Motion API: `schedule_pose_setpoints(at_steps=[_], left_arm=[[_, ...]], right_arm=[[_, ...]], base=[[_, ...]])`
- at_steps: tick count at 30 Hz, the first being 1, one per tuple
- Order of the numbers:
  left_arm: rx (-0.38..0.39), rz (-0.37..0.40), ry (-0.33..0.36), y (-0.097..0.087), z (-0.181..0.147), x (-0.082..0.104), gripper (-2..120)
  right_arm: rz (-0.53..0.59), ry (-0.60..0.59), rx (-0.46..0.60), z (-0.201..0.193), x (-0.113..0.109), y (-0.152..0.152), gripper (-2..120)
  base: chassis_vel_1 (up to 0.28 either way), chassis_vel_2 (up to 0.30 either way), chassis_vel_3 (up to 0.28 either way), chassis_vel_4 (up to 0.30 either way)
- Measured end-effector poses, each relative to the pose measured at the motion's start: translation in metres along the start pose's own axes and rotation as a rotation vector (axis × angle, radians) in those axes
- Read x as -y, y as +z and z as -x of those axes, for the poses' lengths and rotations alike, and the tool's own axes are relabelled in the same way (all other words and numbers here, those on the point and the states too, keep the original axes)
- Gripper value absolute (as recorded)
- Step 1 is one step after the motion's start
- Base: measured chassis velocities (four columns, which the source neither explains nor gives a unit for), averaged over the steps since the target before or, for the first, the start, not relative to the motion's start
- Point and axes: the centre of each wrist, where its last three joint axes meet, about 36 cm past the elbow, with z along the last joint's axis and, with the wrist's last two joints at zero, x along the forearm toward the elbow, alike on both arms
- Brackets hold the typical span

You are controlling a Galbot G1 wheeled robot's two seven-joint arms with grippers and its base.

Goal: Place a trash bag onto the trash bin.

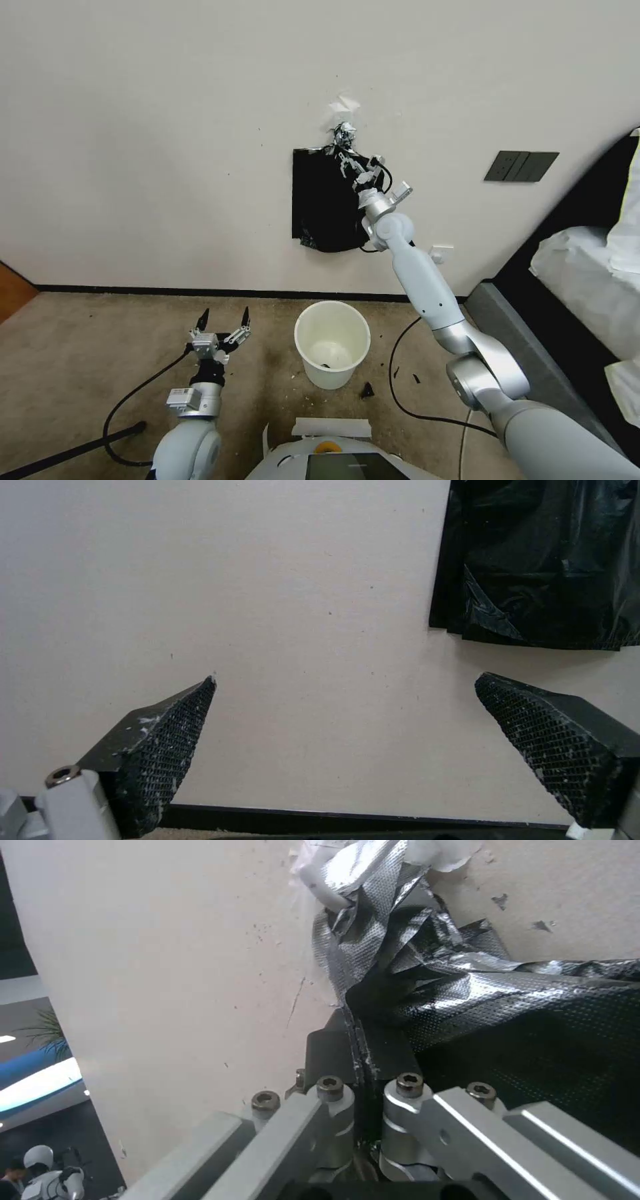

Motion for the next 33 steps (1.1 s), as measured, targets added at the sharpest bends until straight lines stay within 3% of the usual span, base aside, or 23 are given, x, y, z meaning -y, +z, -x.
schedule_pose_setpoints(at_steps=[11,16,33], left_arm=[[-0.002,-0.008,0.001,0.001,-0.001,0.004,100],[0.000,-0.019,0.007,0.000,0.000,0.008,100],[0.015,-0.044,0.012,0.000,0.003,0.017,100]], right_arm=[[0.004,-0.068,0.008,-0.046,-0.023,0.010,0],[0.009,-0.038,-0.034,-0.085,-0.031,0.024,0],[0.007,0.054,-0.129,-0.158,-0.056,0.055,0]], base=[[0.000,0.000,0.000,0.000],[0.000,0.000,0.000,0.000],[0.000,0.000,0.000,0.000]])
